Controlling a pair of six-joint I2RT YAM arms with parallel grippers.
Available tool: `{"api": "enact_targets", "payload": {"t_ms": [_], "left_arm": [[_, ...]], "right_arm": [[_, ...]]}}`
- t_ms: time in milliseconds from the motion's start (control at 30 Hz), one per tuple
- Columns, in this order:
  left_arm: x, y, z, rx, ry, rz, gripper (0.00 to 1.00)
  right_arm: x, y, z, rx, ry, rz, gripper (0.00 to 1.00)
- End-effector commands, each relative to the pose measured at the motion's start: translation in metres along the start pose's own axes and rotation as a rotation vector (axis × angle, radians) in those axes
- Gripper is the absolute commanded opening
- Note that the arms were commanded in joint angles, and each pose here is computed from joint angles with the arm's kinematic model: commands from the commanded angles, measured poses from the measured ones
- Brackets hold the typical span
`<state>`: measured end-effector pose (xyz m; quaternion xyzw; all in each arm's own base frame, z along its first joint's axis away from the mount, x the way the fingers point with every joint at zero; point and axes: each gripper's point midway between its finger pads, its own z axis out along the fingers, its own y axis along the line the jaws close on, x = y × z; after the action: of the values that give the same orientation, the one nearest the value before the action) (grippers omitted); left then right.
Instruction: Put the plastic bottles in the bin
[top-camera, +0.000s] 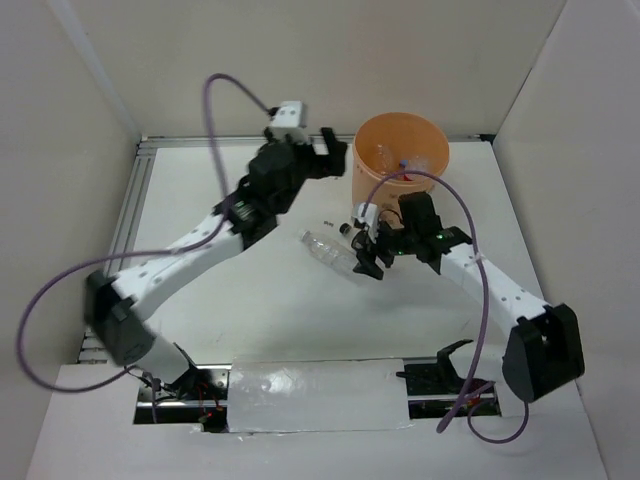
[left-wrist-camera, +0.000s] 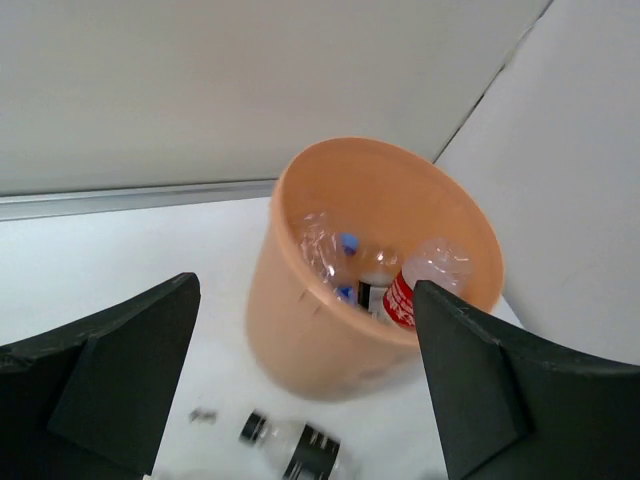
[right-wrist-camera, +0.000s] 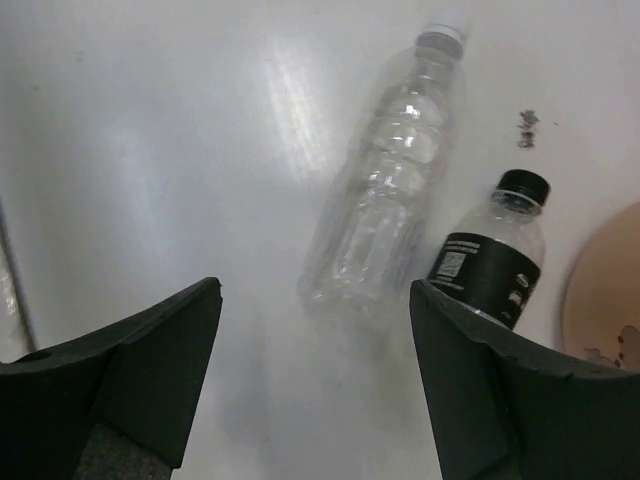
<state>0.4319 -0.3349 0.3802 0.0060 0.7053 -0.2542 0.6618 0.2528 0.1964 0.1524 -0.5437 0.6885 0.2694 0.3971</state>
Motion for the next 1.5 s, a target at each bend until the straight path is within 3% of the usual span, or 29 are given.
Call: {"api": "enact_targets", "payload": {"t_ms": [0,33,133,267,500,600,733,800,867,933,967,1000,1200,1333,1400,1433,1467], "left_arm": [[-0.087,0.036,-0.095,-0.05,-0.218,0.019,1.0],[-0.046,0.063,-0.107,-0.099,-0.139,0.06,1.0],[-0.008,0.115,-0.166,-0.203,-0.051,0.033,1.0],[0.049,0.151,-0.224,-0.252,0.075,-0.048,1.0],[0.114,0.156,-0.264,-0.231,0.201,-0.196,1.0],[0.128,0.147,-0.265,-0.192,0.242,-0.196,1.0],[0.146,0.132,-0.26,-0.138,0.293,-0.188,1.0],[0.15,0.122,-0.258,-0.093,0.304,-0.19,1.0],[0.149,0.108,-0.256,-0.022,0.299,-0.206,1.0],[0.155,0.095,-0.259,0.065,0.304,-0.207,1.0],[0.151,0.092,-0.257,0.076,0.286,-0.217,1.0],[0.147,0.084,-0.26,0.128,0.281,-0.234,1.0],[0.131,0.061,-0.258,0.227,0.228,-0.339,1.0],[0.127,0.042,-0.229,0.192,0.25,-0.406,1.0],[0.135,0.034,-0.212,0.16,0.294,-0.419,1.0],[0.159,0.034,-0.196,0.097,0.356,-0.435,1.0],[0.151,0.02,-0.184,0.1,0.366,-0.454,1.0]], "right_arm": [[-0.028,-0.06,0.018,0.266,-0.049,0.121,0.83],[-0.036,-0.062,0.026,0.277,-0.054,0.113,0.86],[-0.038,-0.071,0.053,0.299,-0.012,0.149,0.91],[-0.02,-0.072,0.089,0.28,0.084,0.171,0.95],[0.03,-0.071,0.126,0.293,0.27,0.173,0.95],[0.036,-0.057,0.134,0.223,0.296,0.155,0.84],[0.03,-0.031,0.135,0.079,0.29,0.119,0.52],[0.004,-0.016,0.135,-0.042,0.221,0.096,0.35],[-0.026,-0.008,0.116,-0.131,0.16,0.099,0.3],[-0.108,-0.02,0.084,-0.178,-0.031,0.046,0.27],[-0.11,-0.018,0.084,-0.193,-0.04,0.046,0.25],[-0.152,-0.032,0.064,-0.147,-0.123,0.003,0.25],[-0.255,-0.112,-0.02,0.152,-0.349,-0.035,0.25],[-0.272,-0.184,-0.08,0.469,-0.422,-0.024,0.25],[-0.26,-0.213,-0.095,0.568,-0.405,0.001,0.25],[-0.25,-0.228,-0.097,0.589,-0.39,0.019,0.27],[-0.234,-0.245,-0.11,0.625,-0.375,0.041,0.3]]}}
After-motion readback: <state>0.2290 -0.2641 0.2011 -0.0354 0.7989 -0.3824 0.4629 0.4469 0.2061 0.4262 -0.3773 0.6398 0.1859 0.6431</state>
